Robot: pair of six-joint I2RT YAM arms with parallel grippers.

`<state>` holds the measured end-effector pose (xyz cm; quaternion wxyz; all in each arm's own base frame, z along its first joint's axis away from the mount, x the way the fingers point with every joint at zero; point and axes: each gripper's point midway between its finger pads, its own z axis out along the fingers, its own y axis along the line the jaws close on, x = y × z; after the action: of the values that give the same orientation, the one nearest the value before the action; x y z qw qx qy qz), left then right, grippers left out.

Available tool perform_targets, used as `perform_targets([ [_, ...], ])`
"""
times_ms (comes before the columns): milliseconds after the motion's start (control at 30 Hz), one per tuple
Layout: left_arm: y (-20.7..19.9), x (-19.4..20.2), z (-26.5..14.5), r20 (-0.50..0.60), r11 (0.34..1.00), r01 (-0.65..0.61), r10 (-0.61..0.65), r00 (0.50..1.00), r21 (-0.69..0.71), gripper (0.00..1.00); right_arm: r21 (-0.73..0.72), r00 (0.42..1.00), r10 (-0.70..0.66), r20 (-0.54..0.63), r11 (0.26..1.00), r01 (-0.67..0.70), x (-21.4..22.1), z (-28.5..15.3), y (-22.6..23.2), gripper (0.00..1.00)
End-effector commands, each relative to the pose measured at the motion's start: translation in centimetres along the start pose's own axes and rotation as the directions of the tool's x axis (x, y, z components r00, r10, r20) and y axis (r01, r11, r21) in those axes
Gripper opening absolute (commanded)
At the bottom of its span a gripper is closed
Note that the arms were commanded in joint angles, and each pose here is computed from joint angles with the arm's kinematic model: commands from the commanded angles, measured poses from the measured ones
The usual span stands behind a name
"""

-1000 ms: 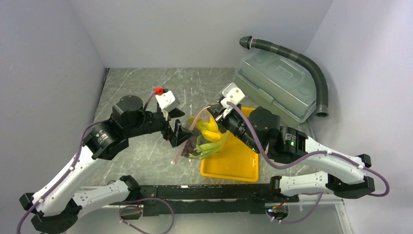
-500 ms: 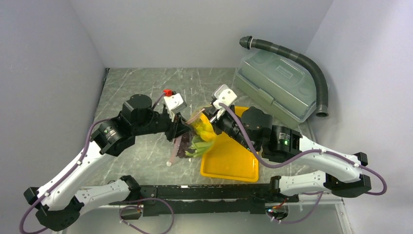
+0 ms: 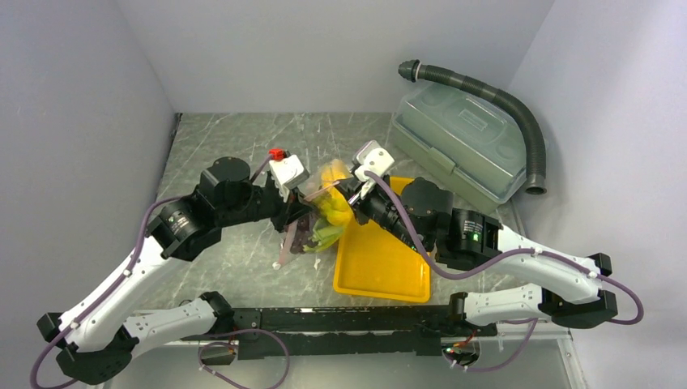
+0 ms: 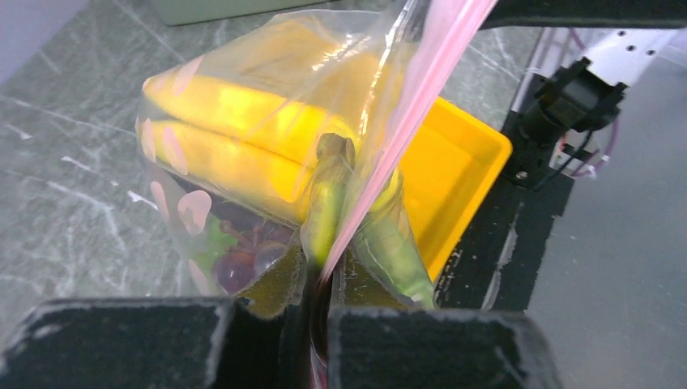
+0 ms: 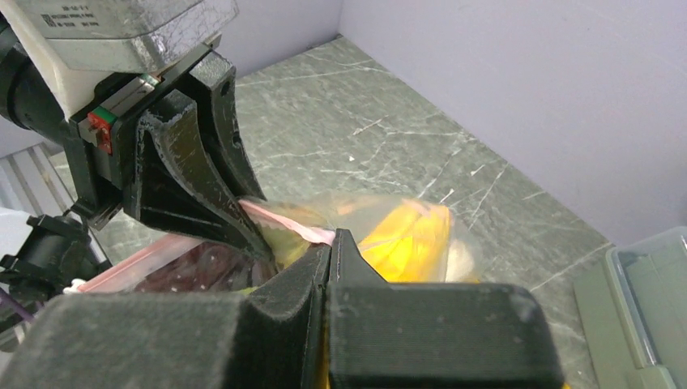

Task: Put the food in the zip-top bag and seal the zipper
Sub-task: Place the zipper food storage bag at the center of the board.

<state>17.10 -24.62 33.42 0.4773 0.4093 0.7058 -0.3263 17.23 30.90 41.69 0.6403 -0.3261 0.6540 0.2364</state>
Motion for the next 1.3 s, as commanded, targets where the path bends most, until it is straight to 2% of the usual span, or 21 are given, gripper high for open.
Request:
perform_targets([
  [0, 3.6, -1.7, -1.3, 0.015, 0.977, -0.076, 0.081, 0.997, -0.2, 0.0, 0.047, 0.978, 0.112, 0.176, 0.991, -0.122, -5.0, -2.0, -2.1, 0.06],
  [100, 4.9, -2.3, -1.5, 0.006, 0.96, -0.106, 0.111, 0.994, -0.261, 0.0, 0.077, 0.983, 0.1, 0.156, 0.991, -0.113, -4.0, -2.1, -2.6, 0.15],
  [233, 6.3, -2.9, -1.7, -0.028, 0.932, -0.171, 0.171, 0.985, -0.321, 0.0, 0.133, 0.987, 0.094, 0.128, 0.985, -0.111, -2.5, -2.8, -3.8, 0.49],
  [300, 6.9, -3.3, -1.7, -0.042, 0.918, -0.197, 0.195, 0.98, -0.344, 0.0, 0.154, 0.987, 0.097, 0.126, 0.981, -0.116, -1.9, -3.4, -4.4, 0.55],
  [467, 8.4, -4.1, -1.2, -0.092, 0.88, -0.285, 0.271, 0.958, -0.379, 0.0, 0.177, 0.985, 0.112, 0.133, 0.975, -0.135, -0.5, -4.8, -5.4, 0.57],
  [600, 10.4, -3.5, 0.0, -0.185, 0.829, -0.38, 0.333, 0.925, -0.409, 0.0, 0.189, 0.987, 0.111, 0.115, 0.973, -0.131, 0.6, -5.3, -5.8, 0.58],
  [700, 11.8, -2.4, 1.1, -0.28, 0.787, -0.475, 0.39, 0.877, -0.393, 0.0, 0.19, 0.987, 0.113, 0.113, 0.973, -0.133, 1.1, -5.7, -5.9, 0.58],
  [833, 12.8, -0.6, 3.0, -0.379, 0.732, -0.608, 0.492, 0.784, -0.307, 0.0, 0.182, 0.987, 0.112, 0.114, 0.975, -0.131, 1.6, -5.9, -5.9, 0.59],
  [933, 12.7, 1.6, 5.0, -0.405, 0.727, -0.654, 0.543, 0.735, -0.212, 0.0, 0.18, 0.989, 0.107, 0.106, 0.976, -0.125, 2.0, -5.9, -5.9, 0.59],
  [1033, 12.8, 4.1, 7.0, -0.41, 0.726, -0.669, 0.568, 0.714, -0.159, 0.0, 0.172, 0.989, 0.108, 0.098, 0.977, -0.123, 2.3, -6.0, -5.8, 0.59],
  [1200, 14.1, 10.6, 9.5, -0.531, 0.768, -0.63, 0.489, 0.692, -0.113, 0.0, 0.166, 0.989, 0.117, 0.093, 0.977, -0.131, 3.0, -6.3, -5.8, 0.6],
  [1267, 14.1, 12.6, 10.1, -0.556, 0.793, -0.598, 0.448, 0.7, -0.114, 0.0, 0.173, 0.99, 0.114, 0.083, 0.977, -0.127, 3.4, -6.4, -5.9, 0.61],
])
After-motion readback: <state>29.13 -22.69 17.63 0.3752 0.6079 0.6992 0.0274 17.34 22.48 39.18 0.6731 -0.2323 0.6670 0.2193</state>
